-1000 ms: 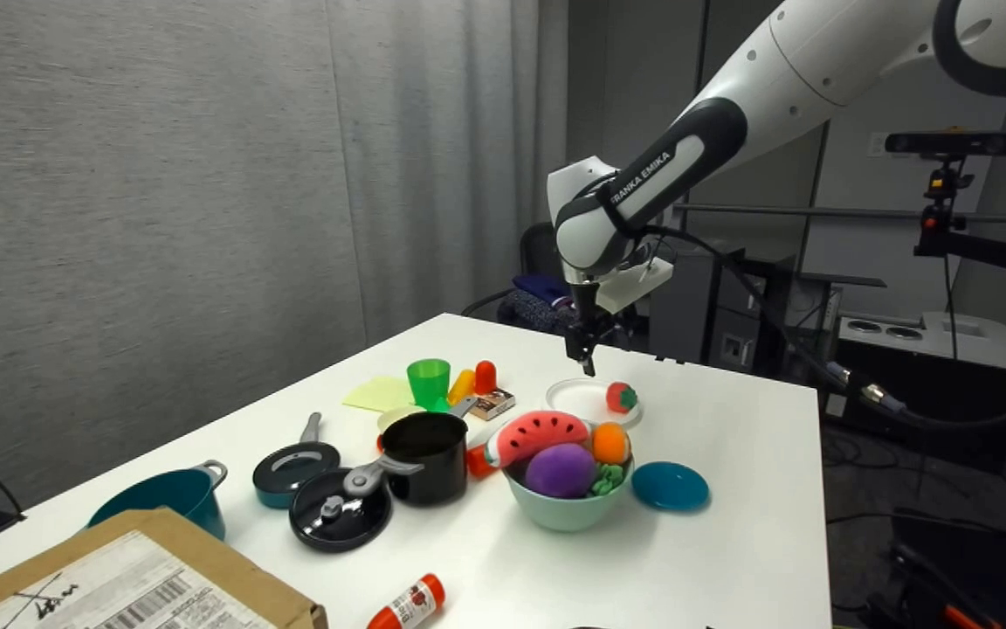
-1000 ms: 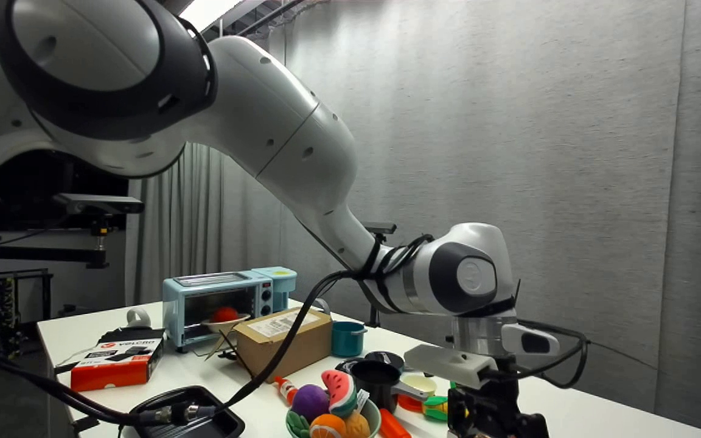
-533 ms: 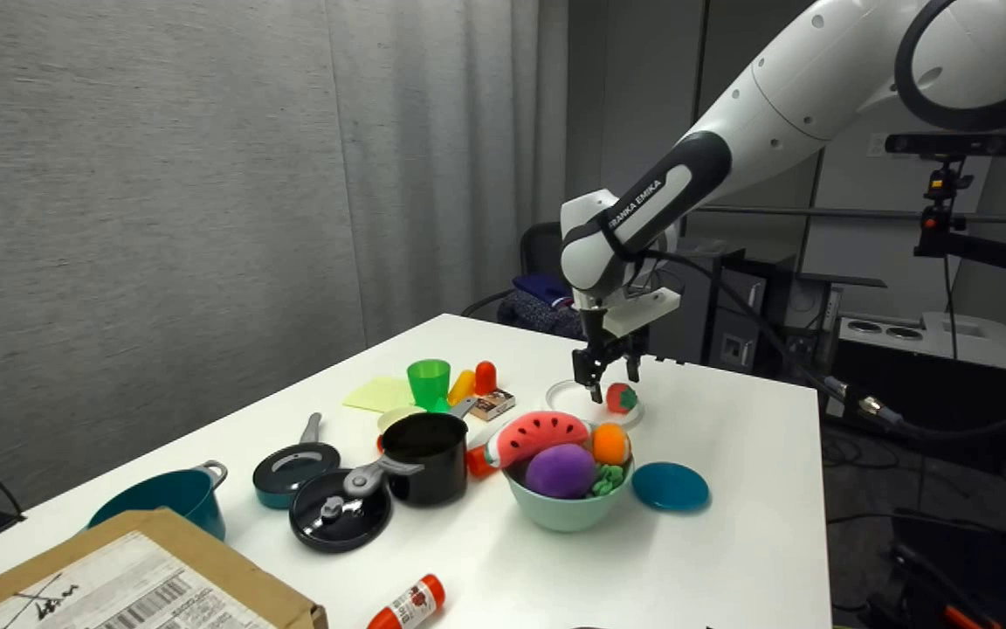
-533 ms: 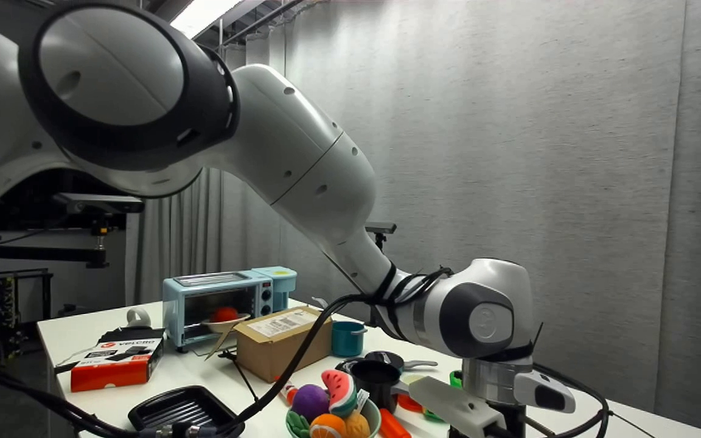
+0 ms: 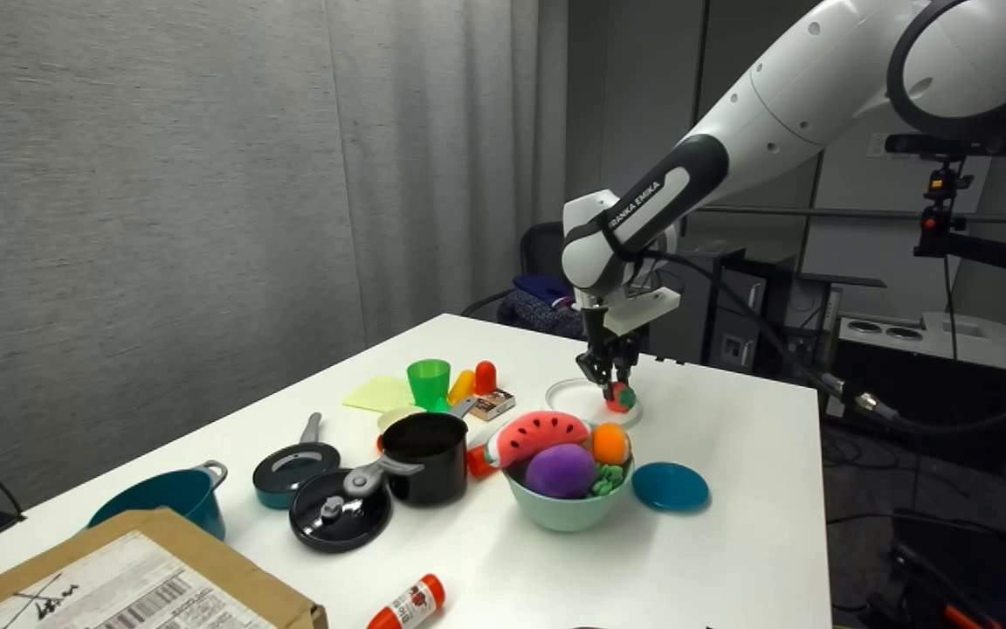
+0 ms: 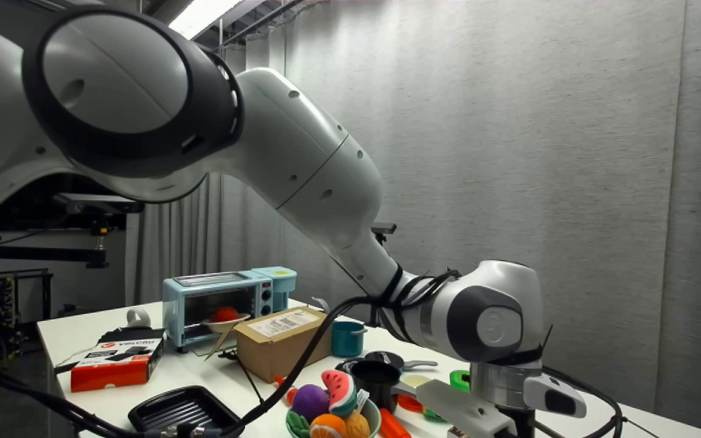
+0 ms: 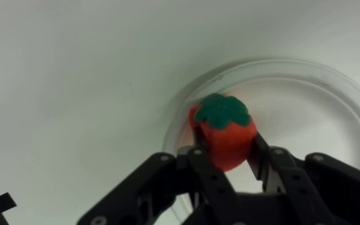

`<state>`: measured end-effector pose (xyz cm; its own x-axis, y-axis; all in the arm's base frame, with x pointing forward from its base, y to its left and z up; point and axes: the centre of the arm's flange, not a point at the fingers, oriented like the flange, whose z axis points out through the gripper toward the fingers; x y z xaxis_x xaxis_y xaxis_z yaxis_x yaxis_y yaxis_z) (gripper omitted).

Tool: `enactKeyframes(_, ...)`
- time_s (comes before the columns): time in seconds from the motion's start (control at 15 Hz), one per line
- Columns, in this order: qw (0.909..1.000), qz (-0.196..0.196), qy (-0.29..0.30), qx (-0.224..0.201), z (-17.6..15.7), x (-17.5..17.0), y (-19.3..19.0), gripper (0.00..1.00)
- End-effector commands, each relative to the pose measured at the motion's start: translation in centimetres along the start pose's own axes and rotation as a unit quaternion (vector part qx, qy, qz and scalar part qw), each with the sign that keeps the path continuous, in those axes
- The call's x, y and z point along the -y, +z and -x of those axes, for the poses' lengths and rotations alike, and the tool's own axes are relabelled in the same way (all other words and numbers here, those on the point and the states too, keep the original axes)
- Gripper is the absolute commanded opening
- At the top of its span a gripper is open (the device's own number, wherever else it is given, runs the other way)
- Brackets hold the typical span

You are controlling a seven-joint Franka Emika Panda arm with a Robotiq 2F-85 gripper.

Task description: Pick up the fruits plush toys from the plate and put them in the bowl

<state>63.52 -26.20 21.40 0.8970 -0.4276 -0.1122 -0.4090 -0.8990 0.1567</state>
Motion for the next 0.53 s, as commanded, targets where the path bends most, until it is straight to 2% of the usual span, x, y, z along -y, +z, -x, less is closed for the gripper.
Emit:
enactKeyframes(0.0, 0.9998, -0.011, -0.015, 0.001, -1.1, 0.0, -0.6, 0.05)
enactKeyframes(0.13, 0.9982, -0.047, -0.035, 0.014, -0.4, 1.4, -2.3, 0.0)
enactKeyframes(0.2, 0.9961, -0.068, -0.054, 0.016, 0.1, 2.3, -3.3, 0.03)
enactKeyframes(0.47, 0.9818, -0.134, -0.134, -0.011, 2.3, 5.7, -9.7, 0.03)
